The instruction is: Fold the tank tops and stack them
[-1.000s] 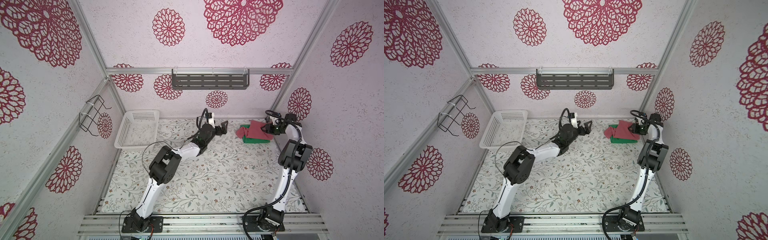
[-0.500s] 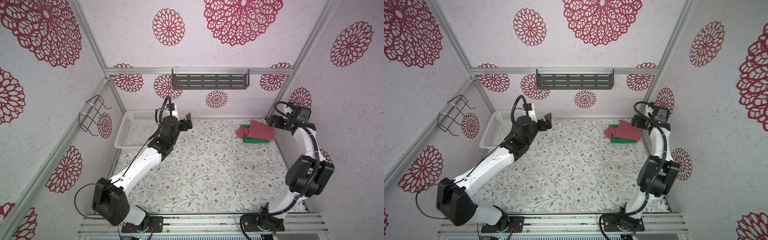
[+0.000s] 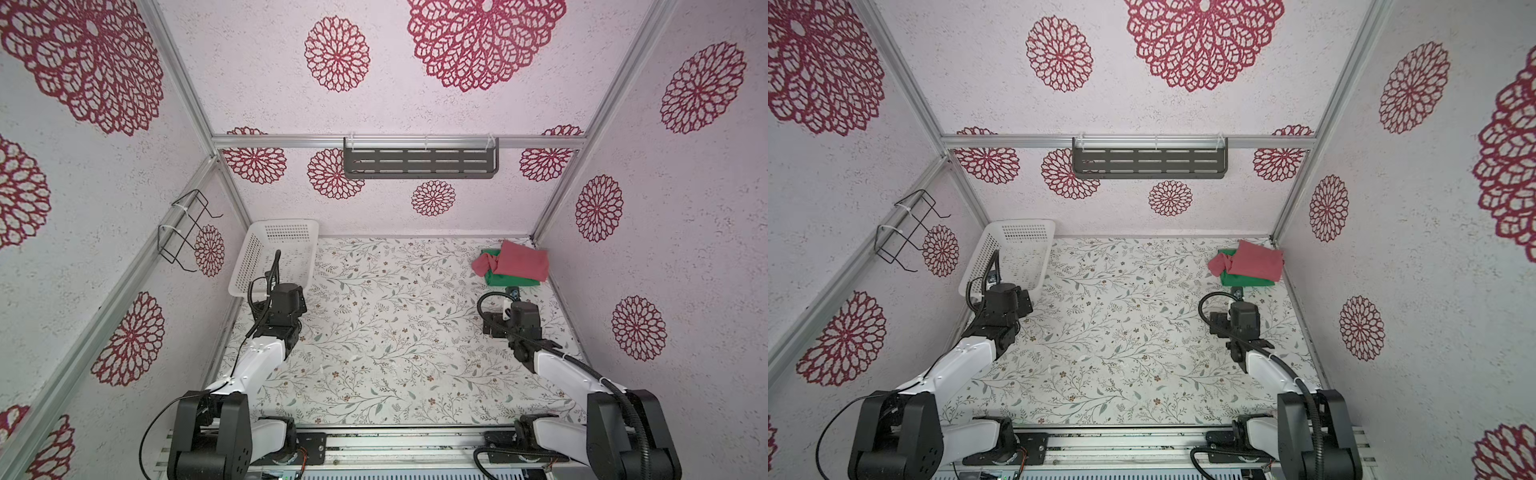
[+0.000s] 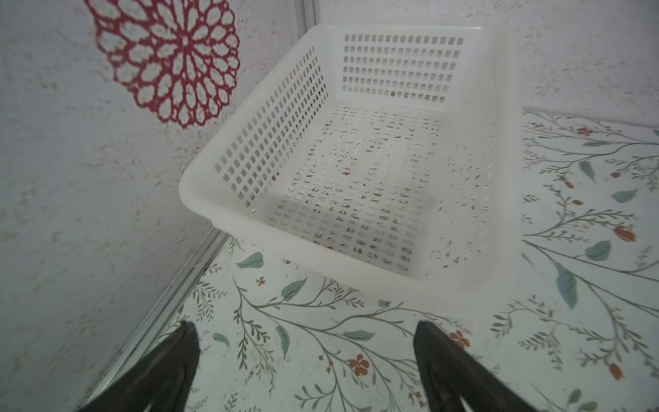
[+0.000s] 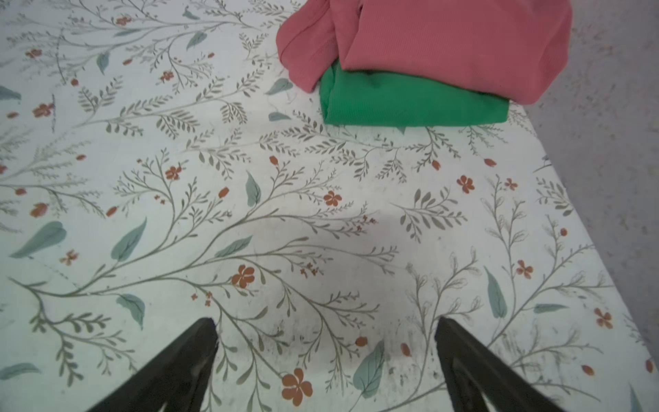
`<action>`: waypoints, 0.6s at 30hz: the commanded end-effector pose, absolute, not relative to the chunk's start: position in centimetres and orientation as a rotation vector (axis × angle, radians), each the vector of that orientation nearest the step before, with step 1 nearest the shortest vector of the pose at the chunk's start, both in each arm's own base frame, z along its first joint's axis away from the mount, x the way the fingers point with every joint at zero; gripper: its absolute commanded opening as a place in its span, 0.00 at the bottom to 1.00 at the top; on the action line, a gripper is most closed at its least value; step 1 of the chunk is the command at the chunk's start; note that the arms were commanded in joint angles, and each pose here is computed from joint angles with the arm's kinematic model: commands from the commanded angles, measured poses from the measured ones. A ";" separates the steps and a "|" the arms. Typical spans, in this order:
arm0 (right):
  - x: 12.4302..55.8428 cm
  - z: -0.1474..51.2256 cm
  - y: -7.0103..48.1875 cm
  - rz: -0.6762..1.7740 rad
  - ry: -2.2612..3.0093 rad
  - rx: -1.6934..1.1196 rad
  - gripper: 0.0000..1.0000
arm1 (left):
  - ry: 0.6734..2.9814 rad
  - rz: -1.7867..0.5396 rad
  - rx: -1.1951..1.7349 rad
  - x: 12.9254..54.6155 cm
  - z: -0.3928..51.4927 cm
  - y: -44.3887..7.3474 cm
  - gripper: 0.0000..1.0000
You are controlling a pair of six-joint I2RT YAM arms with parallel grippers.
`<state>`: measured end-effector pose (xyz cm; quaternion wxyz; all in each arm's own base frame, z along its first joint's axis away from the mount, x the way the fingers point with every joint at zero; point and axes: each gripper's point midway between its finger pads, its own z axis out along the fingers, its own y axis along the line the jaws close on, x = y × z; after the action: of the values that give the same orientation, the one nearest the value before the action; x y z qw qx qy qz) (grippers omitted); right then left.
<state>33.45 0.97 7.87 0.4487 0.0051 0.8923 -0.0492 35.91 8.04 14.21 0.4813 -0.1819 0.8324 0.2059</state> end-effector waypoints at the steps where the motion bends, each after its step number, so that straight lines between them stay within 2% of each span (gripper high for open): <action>1: 35.6 11.1 -0.2 -0.199 1.966 0.088 0.99 | 1.901 0.501 -0.433 37.5 15.0 9.4 0.97; 9: 36.8 13.1 -0.2 -0.194 1.795 0.101 0.99 | 1.858 0.505 -0.456 38.5 13.9 10.9 0.97; 18: 37.2 12.9 -1.6 -0.242 1.727 0.117 0.99 | 1.845 0.427 -0.452 38.1 14.0 11.1 0.97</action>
<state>36.95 -0.50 9.95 0.5896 0.0275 0.8011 -0.0994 37.92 11.16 12.67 0.5345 -0.1972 0.7975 0.1987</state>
